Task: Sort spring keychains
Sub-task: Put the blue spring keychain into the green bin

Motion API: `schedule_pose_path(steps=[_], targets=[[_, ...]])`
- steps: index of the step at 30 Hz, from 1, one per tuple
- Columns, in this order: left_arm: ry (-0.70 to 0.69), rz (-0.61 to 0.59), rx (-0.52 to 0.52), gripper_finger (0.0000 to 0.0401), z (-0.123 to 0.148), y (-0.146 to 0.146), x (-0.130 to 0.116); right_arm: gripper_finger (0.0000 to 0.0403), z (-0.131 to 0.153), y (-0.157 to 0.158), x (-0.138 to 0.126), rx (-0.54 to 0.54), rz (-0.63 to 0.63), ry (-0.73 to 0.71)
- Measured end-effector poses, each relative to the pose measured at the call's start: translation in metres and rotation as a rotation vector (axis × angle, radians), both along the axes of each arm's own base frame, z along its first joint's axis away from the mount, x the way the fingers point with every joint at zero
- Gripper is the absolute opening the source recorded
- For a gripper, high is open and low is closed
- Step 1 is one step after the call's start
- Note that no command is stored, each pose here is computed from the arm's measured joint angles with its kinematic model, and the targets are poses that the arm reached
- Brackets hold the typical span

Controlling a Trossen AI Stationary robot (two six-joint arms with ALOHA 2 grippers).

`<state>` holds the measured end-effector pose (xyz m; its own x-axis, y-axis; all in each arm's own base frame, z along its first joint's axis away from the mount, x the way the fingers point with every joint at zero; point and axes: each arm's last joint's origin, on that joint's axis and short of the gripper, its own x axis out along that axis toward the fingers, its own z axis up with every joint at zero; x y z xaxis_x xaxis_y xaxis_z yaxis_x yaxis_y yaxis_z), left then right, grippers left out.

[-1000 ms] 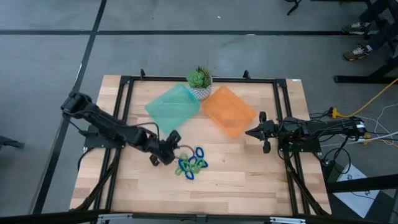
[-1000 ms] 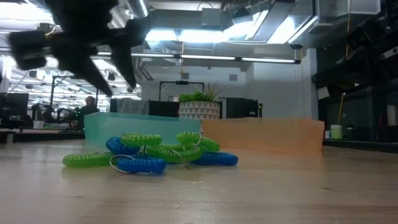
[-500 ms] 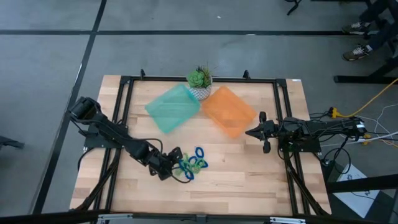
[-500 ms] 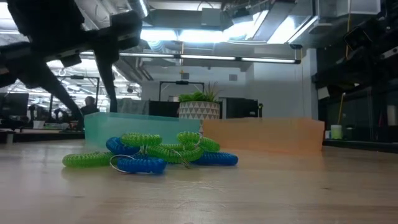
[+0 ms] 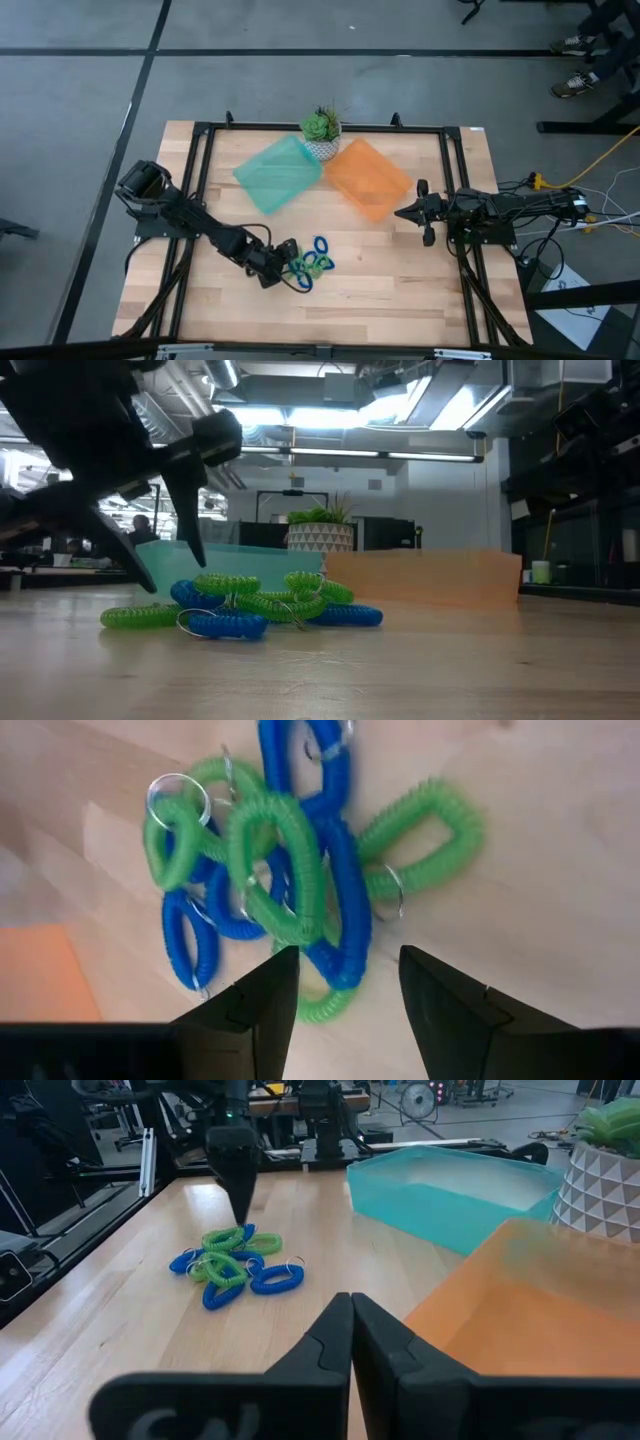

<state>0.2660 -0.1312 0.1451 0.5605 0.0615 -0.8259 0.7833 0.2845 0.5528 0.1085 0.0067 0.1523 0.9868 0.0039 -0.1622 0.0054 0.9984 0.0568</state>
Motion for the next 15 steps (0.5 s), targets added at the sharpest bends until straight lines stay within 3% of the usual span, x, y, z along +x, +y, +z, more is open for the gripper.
schedule_pose_path(steps=[9,15], targets=[[0.009,-0.024,0.004,0.017,-0.0012,0.0013,-0.0002,0.0007,0.0,0.0,0.0,0.0,0.0,0.0],[-0.007,-0.098,0.015,0.0147,-0.0001,-0.0017,0.001,0.0007,0.0,0.0,0.0,0.0,0.001,0.0]])
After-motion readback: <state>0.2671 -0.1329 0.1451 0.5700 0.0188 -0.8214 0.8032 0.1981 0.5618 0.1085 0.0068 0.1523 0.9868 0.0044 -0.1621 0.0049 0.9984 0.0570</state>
